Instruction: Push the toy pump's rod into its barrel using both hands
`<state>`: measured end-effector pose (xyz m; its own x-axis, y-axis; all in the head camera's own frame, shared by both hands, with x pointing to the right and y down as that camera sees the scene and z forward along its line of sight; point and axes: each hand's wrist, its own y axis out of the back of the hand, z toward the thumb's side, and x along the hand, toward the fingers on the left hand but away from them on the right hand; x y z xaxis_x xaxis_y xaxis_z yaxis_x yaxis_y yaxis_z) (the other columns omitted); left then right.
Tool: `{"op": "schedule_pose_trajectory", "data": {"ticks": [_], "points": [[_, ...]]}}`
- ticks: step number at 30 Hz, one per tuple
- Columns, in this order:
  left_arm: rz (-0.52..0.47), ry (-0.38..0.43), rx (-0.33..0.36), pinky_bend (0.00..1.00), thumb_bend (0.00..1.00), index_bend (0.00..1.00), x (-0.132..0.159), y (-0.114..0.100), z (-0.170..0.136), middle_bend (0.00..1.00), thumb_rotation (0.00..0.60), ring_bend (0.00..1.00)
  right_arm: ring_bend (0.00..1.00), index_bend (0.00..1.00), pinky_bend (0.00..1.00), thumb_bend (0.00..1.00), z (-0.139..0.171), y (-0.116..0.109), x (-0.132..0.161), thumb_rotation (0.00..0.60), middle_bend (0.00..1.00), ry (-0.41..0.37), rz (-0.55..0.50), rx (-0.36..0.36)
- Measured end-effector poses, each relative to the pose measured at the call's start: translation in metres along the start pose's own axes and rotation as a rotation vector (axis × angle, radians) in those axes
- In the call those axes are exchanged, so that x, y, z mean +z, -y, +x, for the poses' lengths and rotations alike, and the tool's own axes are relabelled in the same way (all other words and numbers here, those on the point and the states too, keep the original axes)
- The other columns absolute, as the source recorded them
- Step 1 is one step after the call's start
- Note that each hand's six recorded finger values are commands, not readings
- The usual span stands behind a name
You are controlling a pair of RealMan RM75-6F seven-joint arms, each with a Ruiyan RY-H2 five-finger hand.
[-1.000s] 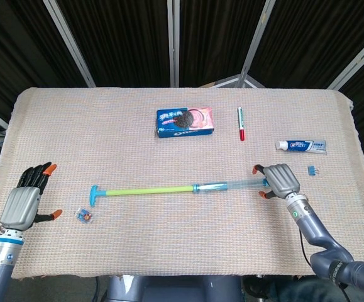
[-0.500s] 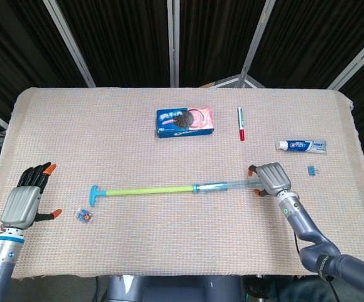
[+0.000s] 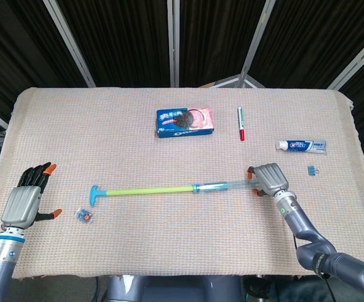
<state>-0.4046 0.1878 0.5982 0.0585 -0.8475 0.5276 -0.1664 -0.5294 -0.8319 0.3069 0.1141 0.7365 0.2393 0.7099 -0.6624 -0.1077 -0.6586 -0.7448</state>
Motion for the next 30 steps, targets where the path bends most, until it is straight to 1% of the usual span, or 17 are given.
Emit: {"op": "schedule_pose_trajectory", "data": {"ticks": [5,10,13,15,16,17,18,19,20,21,22,23,24,26,28,30], "points": [[0.0,-0.003,-0.007,0.0,0.0,0.0,-0.001,0.002,0.001,0.0,0.6,0.0,1.0,0.53,1.0,0.23,-0.002,0.002,-0.002,0.6,0.99,0.009,0.004,0.005],[0.004,-0.006,-0.012,0.0,0.0,0.0,-0.001,0.003,0.002,0.0,0.6,0.0,1.0,0.6,1.0,0.3,-0.001,0.003,-0.003,0.6,0.99,0.013,-0.001,0.005],[0.009,-0.01,-0.017,0.0,0.0,0.0,-0.002,0.004,0.004,0.01,0.6,0.0,1.0,0.62,1.0,0.32,0.0,0.003,-0.004,0.6,0.99,0.015,-0.009,0.006],[0.016,-0.009,-0.014,0.09,0.0,0.0,-0.001,0.004,0.008,0.16,0.6,0.13,1.0,0.63,1.0,0.33,0.002,0.002,-0.004,0.6,0.99,0.016,-0.018,0.007],[0.017,-0.008,-0.014,0.22,0.0,0.0,-0.001,0.005,0.01,0.32,0.6,0.28,1.0,0.64,1.0,0.33,0.003,0.001,-0.004,0.6,0.99,0.016,-0.021,0.008],[0.019,-0.005,-0.016,0.39,0.0,0.0,0.0,0.006,0.012,0.5,0.6,0.45,1.0,0.64,1.0,0.33,0.004,0.001,-0.004,0.6,0.99,0.015,-0.027,0.009],[0.021,0.003,-0.022,0.5,0.0,0.0,0.003,0.007,0.015,0.59,0.6,0.55,1.0,0.64,1.0,0.33,0.005,0.0,-0.004,0.6,0.99,0.015,-0.031,0.01],[0.024,0.011,-0.026,0.63,0.0,0.0,0.005,0.009,0.018,0.68,0.6,0.65,1.0,0.64,1.0,0.33,0.007,0.0,-0.004,0.6,0.99,0.014,-0.036,0.011],[0.029,0.018,-0.029,0.74,0.0,0.01,0.006,0.01,0.021,0.74,0.6,0.72,1.0,0.64,1.0,0.34,0.008,-0.001,-0.004,0.6,0.99,0.014,-0.041,0.012],[0.037,0.027,-0.032,0.8,0.0,0.03,0.008,0.013,0.025,0.77,0.6,0.75,1.0,0.64,1.0,0.35,0.009,-0.001,-0.003,0.6,0.99,0.014,-0.045,0.013],[0.044,0.035,-0.034,0.9,0.0,0.09,0.01,0.014,0.029,0.82,0.6,0.81,1.0,0.64,1.0,0.35,0.01,-0.002,-0.003,0.6,0.99,0.014,-0.048,0.014],[0.05,0.043,-0.036,0.95,0.02,0.16,0.011,0.016,0.033,0.85,0.6,0.84,1.0,0.64,1.0,0.35,0.011,-0.002,-0.003,0.6,0.99,0.014,-0.051,0.015],[0.059,0.053,-0.039,0.97,0.04,0.2,0.014,0.02,0.038,0.86,0.6,0.85,1.0,0.64,1.0,0.35,0.012,-0.003,-0.002,0.6,0.99,0.014,-0.053,0.015],[0.071,0.068,-0.052,1.0,0.14,0.28,0.017,0.025,0.046,0.88,0.6,0.86,1.0,0.64,1.0,0.35,0.014,-0.004,-0.001,0.6,0.99,0.015,-0.055,0.015],[0.076,0.085,-0.077,1.0,0.21,0.32,0.023,0.033,0.053,0.88,0.6,0.86,1.0,0.64,1.0,0.35,0.015,-0.004,0.0,0.6,0.99,0.016,-0.054,0.016],[0.076,0.102,-0.107,1.0,0.24,0.36,0.029,0.042,0.06,0.88,0.6,0.86,1.0,0.64,1.0,0.35,0.016,-0.005,0.001,0.6,0.99,0.017,-0.055,0.017]]}}
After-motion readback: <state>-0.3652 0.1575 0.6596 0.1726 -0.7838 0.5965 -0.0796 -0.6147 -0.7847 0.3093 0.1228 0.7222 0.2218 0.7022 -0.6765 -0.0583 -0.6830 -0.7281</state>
